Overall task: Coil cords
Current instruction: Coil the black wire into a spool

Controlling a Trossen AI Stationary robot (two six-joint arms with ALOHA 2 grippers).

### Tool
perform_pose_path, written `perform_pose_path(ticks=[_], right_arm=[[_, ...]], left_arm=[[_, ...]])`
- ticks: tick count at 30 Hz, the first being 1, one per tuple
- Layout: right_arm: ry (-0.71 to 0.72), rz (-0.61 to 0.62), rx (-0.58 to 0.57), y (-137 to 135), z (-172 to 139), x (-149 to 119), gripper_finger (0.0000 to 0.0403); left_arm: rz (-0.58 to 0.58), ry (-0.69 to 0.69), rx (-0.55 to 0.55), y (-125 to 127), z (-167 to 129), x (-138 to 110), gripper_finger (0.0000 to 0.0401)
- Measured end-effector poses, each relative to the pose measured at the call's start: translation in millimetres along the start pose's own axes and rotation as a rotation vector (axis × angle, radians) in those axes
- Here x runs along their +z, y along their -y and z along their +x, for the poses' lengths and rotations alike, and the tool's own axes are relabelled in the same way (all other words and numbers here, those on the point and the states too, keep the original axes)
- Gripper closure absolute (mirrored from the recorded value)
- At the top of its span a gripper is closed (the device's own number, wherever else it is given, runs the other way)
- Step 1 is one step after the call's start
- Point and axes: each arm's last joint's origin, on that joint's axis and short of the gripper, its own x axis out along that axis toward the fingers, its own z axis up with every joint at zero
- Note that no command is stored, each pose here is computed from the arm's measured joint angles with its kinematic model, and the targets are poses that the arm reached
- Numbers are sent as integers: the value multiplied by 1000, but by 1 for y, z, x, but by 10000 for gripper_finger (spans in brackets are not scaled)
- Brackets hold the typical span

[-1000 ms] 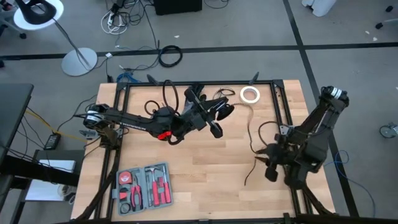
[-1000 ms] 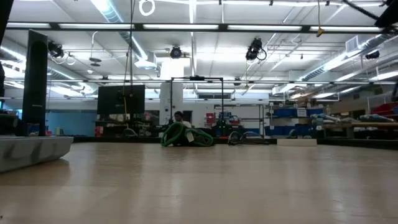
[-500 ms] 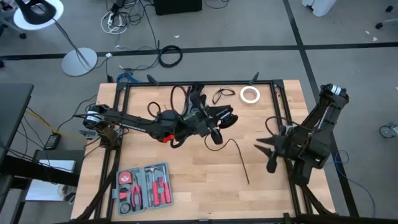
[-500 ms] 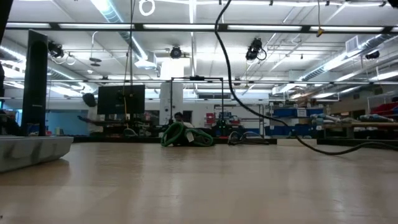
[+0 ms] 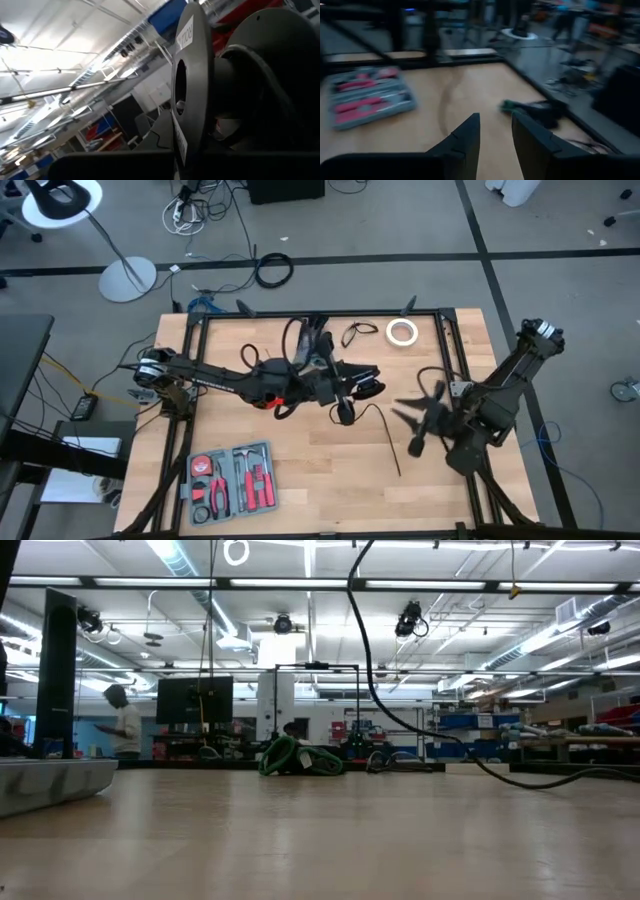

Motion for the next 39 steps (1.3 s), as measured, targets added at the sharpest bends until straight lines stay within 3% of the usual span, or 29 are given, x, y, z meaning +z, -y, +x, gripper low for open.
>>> perform_pose_path(ticks=[5, 19, 28, 30, 35, 39], right_arm=[[26, -92, 177, -29, 22, 16, 291], [4, -75, 308, -37, 40, 18, 291], [-108, 10, 410, -40, 47, -32, 291], [-120, 50, 487, -40, 48, -44, 291], [2, 192, 659, -36, 50, -68, 291], [92, 228, 679, -26, 50, -81, 291]], left_arm=[[10, -32, -44, 6, -1, -2, 401], [-77, -150, -163, 48, -21, 17, 401], [-267, -207, -273, 90, -51, 37, 401], [-301, -227, -303, 99, -58, 38, 401], [-374, -276, -313, 118, -77, 33, 401], [-408, -294, -256, 129, -92, 23, 401]])
